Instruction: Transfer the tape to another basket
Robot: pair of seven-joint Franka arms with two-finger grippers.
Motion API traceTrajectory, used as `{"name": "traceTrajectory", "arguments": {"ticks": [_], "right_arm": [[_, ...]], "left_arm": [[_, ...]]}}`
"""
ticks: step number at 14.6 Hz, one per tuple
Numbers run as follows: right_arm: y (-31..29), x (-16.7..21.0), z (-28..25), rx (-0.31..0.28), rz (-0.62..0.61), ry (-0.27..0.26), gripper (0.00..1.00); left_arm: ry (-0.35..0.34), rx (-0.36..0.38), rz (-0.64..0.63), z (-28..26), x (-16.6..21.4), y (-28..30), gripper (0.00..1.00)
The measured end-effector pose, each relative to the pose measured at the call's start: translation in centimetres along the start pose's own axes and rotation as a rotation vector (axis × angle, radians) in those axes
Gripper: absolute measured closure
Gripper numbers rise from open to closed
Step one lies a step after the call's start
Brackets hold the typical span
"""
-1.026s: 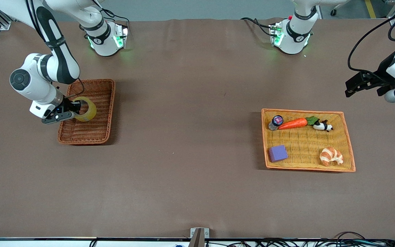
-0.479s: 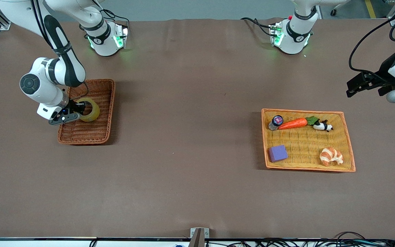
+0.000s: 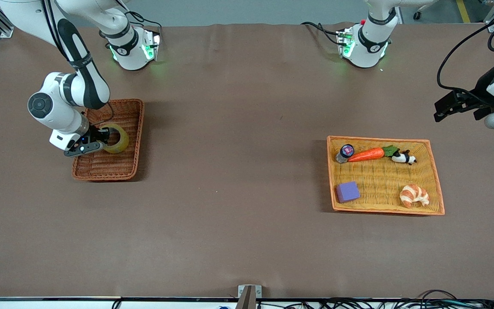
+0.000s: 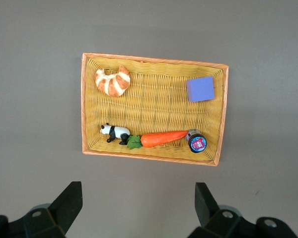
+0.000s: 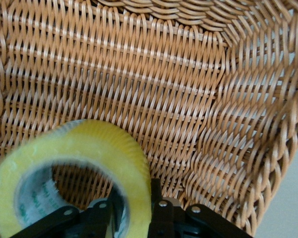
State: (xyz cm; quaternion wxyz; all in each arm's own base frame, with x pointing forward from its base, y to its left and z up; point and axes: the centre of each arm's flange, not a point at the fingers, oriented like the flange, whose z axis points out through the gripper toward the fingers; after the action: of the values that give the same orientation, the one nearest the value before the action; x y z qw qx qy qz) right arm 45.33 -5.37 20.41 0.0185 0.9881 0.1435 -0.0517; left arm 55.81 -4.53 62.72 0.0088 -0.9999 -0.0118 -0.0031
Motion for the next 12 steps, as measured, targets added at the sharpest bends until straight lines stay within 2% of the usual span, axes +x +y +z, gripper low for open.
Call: {"name": "traceTrajectory", "arguments": {"ticks": [4,7,10,12], "right_arm": [[0.4,1.3,-2.0,0.015,0.001,-0.008,0.31],[1.9,5.2,-10.6,0.050,0.033,0.001,0.02],[3.7,7.9,-21.7,0.055,0.128,0.064,0.00],[4.1,8.8,-27.3,0.052,0.183,0.099,0.00]], "left_arm": [[0.000,0.000,-0.014,0.0,0.1,-0.9,0.00],[0.004,0.000,-0.015,-0.1,0.1,-0.9,0.00],[0.016,-0.002,-0.009,-0.7,0.3,-0.7,0.00],[0.016,-0.002,0.001,-0.6,0.4,-0.2,0.00]]}}
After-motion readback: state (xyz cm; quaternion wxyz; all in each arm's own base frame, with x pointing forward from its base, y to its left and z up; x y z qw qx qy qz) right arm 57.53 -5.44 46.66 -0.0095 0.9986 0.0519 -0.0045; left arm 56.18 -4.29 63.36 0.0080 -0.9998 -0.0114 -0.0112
